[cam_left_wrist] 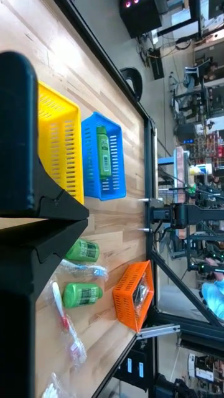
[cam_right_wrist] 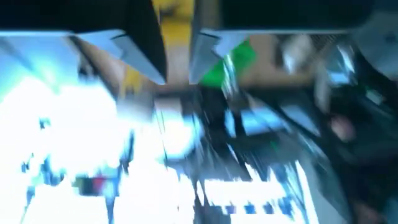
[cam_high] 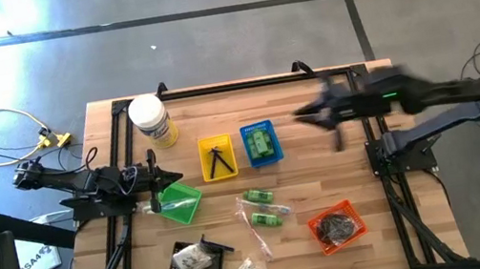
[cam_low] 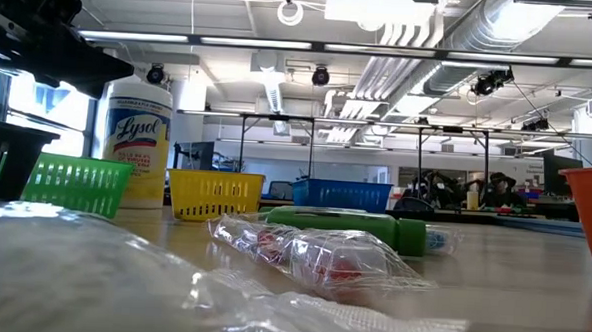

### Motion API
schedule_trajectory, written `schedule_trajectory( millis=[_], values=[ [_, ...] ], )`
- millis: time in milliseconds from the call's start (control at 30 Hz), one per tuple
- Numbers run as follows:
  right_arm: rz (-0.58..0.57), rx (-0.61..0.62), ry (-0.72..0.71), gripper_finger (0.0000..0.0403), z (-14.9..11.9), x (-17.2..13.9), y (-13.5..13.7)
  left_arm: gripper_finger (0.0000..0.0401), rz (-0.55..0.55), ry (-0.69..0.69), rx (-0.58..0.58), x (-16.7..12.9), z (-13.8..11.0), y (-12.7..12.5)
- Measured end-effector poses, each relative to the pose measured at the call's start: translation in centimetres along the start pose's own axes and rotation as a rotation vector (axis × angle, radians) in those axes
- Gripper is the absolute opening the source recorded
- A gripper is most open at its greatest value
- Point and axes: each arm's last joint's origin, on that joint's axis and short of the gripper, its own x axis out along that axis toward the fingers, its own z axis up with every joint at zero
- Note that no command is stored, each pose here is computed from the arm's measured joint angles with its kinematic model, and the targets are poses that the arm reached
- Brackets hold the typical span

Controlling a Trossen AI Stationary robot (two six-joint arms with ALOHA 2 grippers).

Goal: Pick & Place Travel size toiletries
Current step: Put the razor into the yellow bin

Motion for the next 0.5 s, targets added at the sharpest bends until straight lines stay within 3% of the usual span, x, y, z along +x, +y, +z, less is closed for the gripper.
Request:
schedule_trajectory(
  millis=[100,200,500],
  values=[
    [0.093,-0.025,-0.112,0.0013,1.5,-4.7,0.7,0.0000,0.000,0.000,-0.008,0.0,0.0,0.0],
    [0.124,-0.014,-0.141,0.0008,1.4,-7.6,1.0,0.0000,0.000,-0.001,-0.028,0.0,0.0,0.0],
    [0.068,0.075,-0.231,0.0003,-5.8,-10.8,0.8,0.0000,0.000,-0.018,-0.037,0.0,0.1,0.0]
  ],
)
